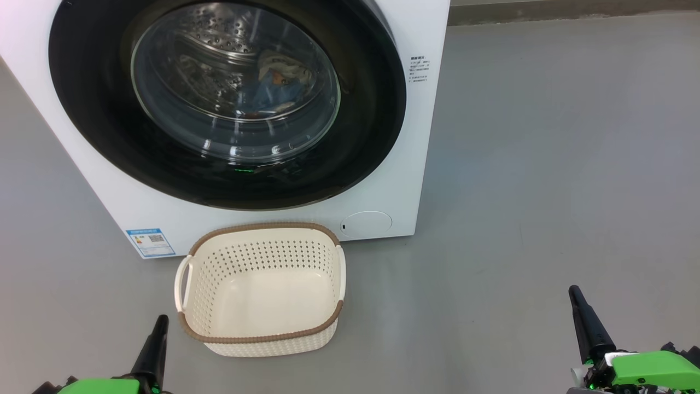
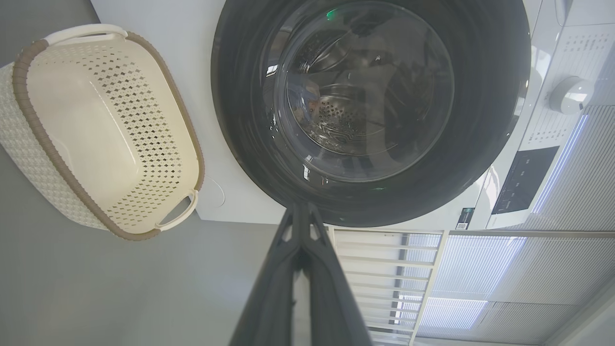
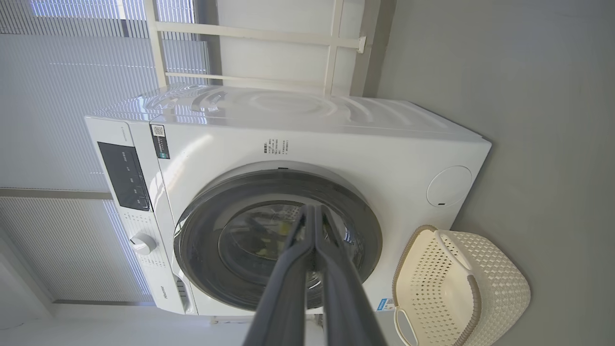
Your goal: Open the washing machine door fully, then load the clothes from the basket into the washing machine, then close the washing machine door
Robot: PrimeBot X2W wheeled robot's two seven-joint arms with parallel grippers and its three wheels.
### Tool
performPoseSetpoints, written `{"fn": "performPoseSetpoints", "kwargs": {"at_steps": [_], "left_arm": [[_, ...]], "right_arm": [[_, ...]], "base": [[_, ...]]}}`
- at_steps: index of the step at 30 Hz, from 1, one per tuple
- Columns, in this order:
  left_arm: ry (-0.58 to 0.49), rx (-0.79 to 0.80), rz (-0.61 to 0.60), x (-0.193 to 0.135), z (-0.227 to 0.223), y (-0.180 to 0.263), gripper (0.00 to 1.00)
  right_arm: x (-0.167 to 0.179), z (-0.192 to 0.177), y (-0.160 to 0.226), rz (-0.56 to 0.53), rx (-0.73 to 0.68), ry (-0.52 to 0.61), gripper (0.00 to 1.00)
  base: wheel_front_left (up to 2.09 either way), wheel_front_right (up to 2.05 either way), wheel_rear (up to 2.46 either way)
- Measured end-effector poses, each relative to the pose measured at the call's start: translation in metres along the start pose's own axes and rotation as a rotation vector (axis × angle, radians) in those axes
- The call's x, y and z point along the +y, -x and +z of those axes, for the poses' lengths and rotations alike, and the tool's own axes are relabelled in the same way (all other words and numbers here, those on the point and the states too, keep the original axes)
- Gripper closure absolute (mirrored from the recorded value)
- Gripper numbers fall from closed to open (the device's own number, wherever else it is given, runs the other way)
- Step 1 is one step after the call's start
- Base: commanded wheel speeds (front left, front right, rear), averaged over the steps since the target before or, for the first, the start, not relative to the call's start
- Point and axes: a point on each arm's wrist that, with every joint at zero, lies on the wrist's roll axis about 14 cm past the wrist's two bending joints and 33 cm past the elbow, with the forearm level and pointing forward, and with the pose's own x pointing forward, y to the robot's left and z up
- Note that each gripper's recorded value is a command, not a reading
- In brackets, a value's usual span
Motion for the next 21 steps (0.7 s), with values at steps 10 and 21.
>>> {"fn": "performPoseSetpoints", "kwargs": {"at_steps": [10, 21], "left_arm": [[0.058, 0.008, -0.023, -0.007, -0.0005, -0.004, 1.0], [0.058, 0.007, -0.023, -0.007, -0.0004, -0.004, 1.0]], "right_arm": [[0.0061, 0.0031, -0.0043, 0.019, -0.006, -0.064, 1.0], [0.0059, 0.0031, -0.0042, 0.019, -0.006, -0.065, 1.0]], "base": [[0.0, 0.0, 0.0], [0.0, 0.0, 0.0]]}}
